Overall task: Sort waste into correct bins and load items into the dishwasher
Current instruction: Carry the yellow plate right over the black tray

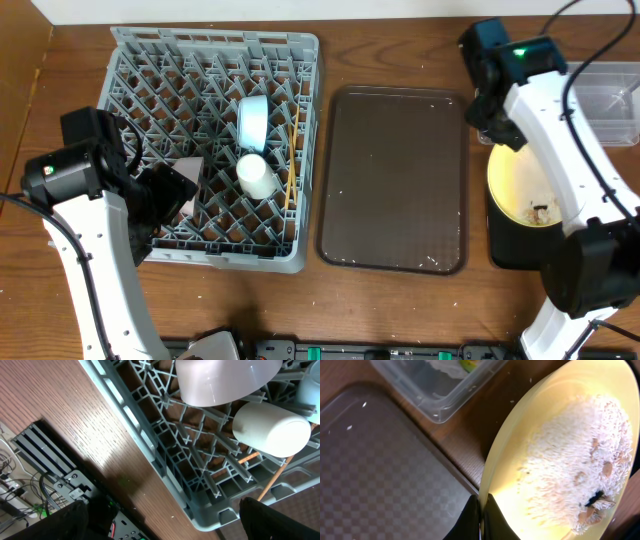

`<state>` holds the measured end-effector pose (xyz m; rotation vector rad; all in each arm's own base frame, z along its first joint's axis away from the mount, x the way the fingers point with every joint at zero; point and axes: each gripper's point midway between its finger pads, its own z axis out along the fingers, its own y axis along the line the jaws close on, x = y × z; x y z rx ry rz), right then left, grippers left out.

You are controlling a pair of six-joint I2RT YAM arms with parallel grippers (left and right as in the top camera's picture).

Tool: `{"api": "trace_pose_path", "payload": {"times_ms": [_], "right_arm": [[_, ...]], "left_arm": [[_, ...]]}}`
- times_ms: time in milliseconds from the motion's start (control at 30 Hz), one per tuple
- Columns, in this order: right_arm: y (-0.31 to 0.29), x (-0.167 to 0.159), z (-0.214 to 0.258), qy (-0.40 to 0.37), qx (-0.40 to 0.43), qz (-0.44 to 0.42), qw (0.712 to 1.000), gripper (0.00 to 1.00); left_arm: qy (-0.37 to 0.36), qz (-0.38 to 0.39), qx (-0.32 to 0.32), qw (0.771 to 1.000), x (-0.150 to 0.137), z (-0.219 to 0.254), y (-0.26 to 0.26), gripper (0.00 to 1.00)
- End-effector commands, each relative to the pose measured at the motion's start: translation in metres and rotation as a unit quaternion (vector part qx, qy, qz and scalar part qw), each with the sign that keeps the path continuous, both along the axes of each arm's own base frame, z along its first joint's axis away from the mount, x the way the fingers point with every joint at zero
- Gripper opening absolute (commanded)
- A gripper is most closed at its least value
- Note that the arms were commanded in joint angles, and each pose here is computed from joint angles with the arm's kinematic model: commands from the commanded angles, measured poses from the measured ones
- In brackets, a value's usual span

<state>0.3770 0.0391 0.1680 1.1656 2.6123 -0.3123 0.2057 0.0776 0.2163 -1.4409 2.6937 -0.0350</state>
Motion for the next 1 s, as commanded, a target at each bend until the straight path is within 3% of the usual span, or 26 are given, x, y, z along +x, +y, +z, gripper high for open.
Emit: {"api": "trace_pose_path", "payload": {"times_ms": [0,233,433,800,967], "right_arm": [[-0.012,0.002,0.01,-0.019,0.041,-0.051,0.998,0.01],[-0.043,0.002,0.006,-0.008,0.109,-0.1,0.989,0.01],[-0.062,0.005,0.005,-0.006,0.176,-0.088,0.98,0.01],[-0.078,0.004,0.018,-0.029,0.339,-0.077,0.937,0.01],[-0.099,-0.005,0.018,-0.03,0.351,-0.103,0.93,0.01]], "left_arm": [[0.005,-0.002,0.007,1.0,-0.003,0.0,0.003,0.98],[0.005,-0.002,0.007,1.0,-0.003,0.0,0.003,0.98],[0.005,-0.002,0.007,1.0,-0.003,0.0,0.003,0.98],[0.005,-0.002,0.007,1.0,-0.003,0.0,0.003,0.98],[0.005,-0.002,0.007,1.0,-0.003,0.0,0.003,0.98]]}}
